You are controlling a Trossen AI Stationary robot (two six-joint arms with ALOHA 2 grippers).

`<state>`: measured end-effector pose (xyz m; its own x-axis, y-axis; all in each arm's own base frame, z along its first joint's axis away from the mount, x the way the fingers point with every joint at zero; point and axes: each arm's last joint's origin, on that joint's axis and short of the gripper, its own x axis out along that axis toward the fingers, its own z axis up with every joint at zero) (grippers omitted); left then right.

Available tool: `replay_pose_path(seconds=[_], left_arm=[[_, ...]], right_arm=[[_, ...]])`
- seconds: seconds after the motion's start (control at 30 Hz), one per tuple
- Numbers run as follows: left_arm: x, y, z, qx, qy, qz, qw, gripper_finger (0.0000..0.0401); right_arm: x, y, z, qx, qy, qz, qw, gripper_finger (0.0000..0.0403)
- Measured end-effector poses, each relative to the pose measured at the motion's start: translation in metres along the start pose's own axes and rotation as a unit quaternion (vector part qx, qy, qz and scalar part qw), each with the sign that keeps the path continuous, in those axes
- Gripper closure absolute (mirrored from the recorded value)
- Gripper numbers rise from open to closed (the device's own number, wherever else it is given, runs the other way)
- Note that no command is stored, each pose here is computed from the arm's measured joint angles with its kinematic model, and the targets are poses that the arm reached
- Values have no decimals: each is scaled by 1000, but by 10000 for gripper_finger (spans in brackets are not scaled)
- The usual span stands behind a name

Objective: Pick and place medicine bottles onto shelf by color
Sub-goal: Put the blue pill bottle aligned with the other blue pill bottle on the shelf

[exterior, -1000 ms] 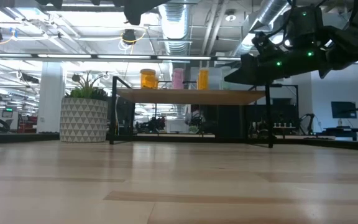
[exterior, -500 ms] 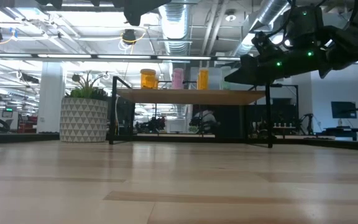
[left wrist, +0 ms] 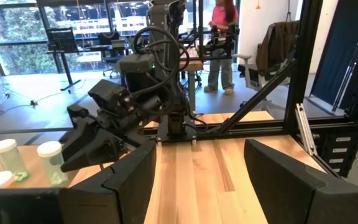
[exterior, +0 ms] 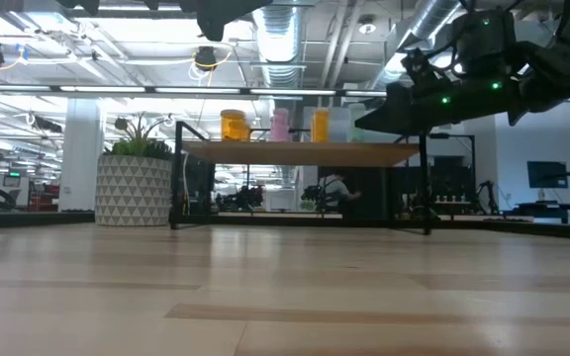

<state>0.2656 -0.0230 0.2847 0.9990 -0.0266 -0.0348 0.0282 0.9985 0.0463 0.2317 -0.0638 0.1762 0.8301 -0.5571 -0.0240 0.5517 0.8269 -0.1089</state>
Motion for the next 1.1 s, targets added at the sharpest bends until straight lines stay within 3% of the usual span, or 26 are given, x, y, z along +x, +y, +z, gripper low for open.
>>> replay_pose_path(seconds=[0.2,1.1], left_arm=[[0,0,0,-1,0,0,1000,168],[0,0,-3,0,13,-1,1000,168]], right_arm=[[2,-2,0,-5,-7,41,999,294],[3,-5,10,-28,-63,76,995,294]])
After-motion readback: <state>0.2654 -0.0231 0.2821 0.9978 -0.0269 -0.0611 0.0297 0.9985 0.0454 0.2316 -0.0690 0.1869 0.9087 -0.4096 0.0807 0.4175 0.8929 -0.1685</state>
